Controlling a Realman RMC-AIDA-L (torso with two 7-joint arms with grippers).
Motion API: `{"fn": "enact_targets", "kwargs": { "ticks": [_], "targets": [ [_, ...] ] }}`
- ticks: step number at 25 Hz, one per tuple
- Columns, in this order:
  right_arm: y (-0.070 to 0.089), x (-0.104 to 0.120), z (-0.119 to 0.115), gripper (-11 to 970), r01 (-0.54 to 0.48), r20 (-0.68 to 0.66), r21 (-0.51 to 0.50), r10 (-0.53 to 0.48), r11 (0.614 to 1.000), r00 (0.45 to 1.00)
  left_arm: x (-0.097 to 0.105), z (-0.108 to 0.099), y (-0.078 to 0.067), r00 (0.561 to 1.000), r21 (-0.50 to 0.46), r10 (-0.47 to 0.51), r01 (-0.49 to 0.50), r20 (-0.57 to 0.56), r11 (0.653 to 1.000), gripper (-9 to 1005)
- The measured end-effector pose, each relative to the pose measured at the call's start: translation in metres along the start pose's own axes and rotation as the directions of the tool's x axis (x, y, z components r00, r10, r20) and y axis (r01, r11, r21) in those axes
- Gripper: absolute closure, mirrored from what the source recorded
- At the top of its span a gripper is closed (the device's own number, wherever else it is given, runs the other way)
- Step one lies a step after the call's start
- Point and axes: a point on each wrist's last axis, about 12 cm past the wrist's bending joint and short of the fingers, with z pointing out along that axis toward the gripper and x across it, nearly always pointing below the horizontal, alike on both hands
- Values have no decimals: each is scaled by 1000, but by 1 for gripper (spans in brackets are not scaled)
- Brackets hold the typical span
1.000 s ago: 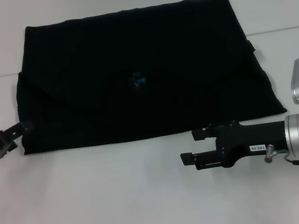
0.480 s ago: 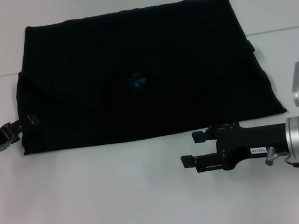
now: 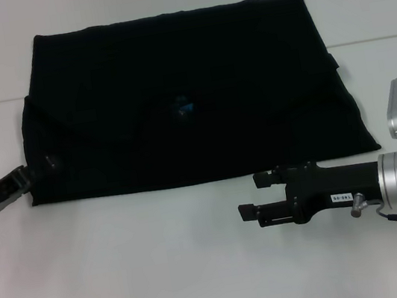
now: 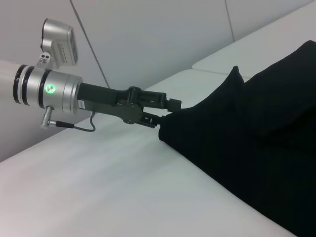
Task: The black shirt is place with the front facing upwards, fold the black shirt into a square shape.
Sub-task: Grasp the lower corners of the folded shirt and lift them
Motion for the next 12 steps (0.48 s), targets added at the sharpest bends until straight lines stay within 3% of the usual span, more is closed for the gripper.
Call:
{"fn": "enact_targets", "kwargs": {
  "ticks": [12],
  "targets": [
    [1,1,-2,146,-9,10,-7,9,1000,1000,1,7,-9,999,11,37,-37,-37,999,204]
  ]
}}
